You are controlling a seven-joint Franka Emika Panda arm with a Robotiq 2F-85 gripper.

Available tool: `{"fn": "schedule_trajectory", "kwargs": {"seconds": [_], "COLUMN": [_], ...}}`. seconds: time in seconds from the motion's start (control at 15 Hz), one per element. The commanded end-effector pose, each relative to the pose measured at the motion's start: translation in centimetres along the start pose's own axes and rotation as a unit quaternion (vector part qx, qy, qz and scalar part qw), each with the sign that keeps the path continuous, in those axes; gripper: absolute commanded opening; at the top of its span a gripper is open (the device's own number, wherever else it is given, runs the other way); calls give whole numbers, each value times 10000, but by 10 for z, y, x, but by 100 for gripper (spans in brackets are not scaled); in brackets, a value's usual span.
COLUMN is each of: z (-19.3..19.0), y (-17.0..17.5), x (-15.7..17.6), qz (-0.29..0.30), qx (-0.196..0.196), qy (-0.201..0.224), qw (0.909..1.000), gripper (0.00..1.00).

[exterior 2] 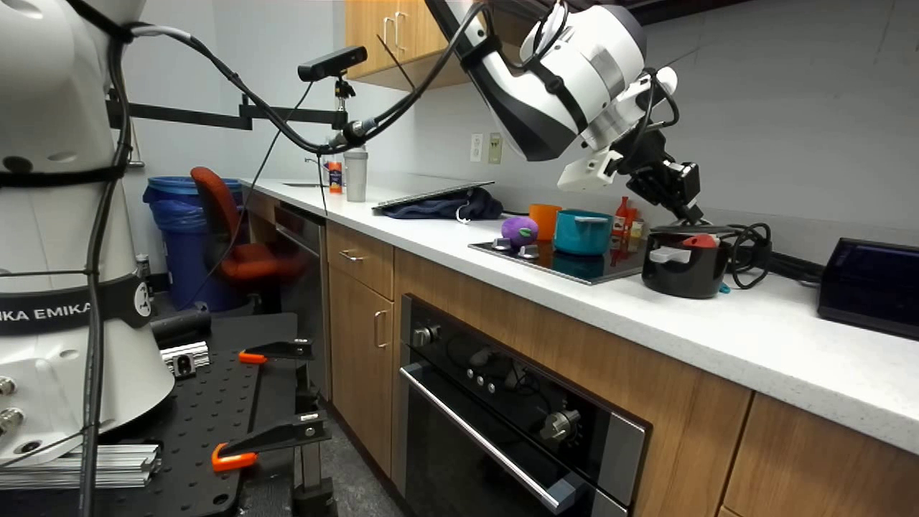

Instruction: Put the watermelon plushie inside the little pot and close the lid

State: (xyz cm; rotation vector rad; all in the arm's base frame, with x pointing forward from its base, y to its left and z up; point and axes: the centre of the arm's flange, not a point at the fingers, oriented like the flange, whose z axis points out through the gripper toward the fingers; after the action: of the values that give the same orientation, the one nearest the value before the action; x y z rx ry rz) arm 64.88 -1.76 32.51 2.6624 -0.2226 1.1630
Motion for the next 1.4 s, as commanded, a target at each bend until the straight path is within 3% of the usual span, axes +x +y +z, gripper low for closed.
{"fn": "schedule_trajectory", "kwargs": {"seconds": [0.0, 0.13, 0.2, 0.27, 0.8, 1.33], "z": [13, 17, 20, 21, 21, 7], "y": [-1, -4, -5, -6, -6, -12], "x": [9, 5, 4, 3, 8, 6], "qz": [42, 65, 80, 88, 51, -76], "qx": [144, 170, 189, 206, 219, 272], "qy": [-33, -92, -126, -155, -165, -116], "qw": [9999, 9998, 9997, 9996, 9996, 9995], "gripper": [4, 4, 28, 41, 99, 100]}}
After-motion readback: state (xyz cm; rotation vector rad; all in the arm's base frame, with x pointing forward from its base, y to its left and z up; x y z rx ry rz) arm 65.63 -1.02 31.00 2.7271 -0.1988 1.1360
